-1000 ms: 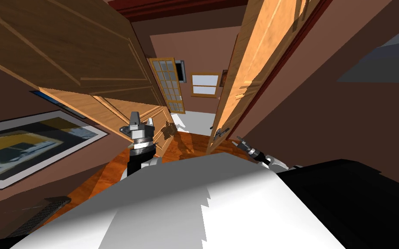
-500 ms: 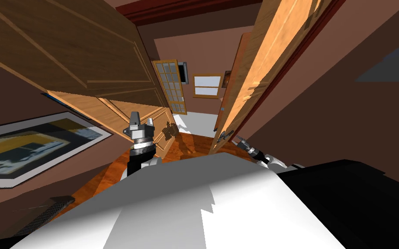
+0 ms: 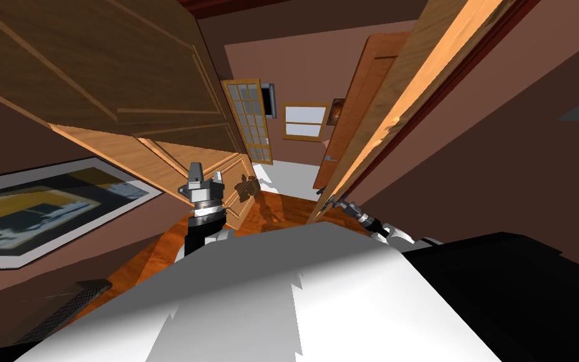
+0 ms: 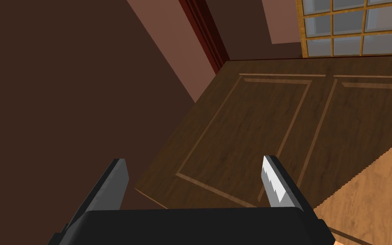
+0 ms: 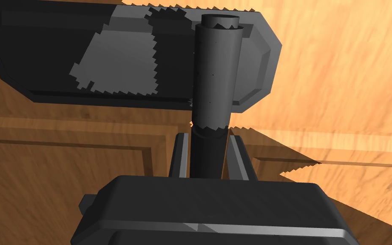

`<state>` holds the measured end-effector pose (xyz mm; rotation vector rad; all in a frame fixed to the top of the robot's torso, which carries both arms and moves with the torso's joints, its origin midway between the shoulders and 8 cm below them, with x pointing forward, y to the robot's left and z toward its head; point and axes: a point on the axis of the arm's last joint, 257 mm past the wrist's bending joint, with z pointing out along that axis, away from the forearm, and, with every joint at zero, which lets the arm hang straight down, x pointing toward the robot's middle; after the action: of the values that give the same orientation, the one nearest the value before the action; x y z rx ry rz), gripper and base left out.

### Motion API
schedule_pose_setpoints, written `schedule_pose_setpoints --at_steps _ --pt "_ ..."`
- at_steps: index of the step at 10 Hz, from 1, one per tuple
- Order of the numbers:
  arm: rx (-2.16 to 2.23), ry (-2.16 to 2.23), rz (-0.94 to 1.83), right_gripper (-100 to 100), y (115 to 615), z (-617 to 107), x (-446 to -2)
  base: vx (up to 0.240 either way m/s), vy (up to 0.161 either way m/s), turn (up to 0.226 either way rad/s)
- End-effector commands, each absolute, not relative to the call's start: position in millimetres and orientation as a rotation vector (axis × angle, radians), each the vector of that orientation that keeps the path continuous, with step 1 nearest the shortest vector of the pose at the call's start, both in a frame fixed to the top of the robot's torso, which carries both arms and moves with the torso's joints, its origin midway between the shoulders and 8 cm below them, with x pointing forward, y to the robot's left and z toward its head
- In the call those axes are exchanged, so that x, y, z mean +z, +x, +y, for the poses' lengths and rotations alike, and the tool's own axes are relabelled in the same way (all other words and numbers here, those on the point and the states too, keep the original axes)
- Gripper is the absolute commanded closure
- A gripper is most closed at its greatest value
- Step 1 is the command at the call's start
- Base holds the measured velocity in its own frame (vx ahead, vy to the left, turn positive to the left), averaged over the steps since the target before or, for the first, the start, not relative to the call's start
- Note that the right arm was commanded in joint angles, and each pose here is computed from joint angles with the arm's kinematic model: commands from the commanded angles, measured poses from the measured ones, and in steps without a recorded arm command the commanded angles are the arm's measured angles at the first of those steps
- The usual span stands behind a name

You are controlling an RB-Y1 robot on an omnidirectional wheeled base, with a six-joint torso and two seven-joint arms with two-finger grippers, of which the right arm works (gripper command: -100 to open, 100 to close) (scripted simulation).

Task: Pull the door open

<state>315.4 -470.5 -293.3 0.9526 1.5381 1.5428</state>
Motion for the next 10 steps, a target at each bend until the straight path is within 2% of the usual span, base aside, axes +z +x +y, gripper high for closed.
schedule_pose_setpoints --at_steps 1,3,10 --pt "1.538 0.954 1.536 100 315 -473 -292 -0.017 -0.013 -0.001" --pt "1.538 0.954 1.536 100 315 -473 -292 -0.008 -0.005 -0.015" --pt "1.568 0.917 1.612 100 269 -462 -301 -0.027 -0.036 0.026"
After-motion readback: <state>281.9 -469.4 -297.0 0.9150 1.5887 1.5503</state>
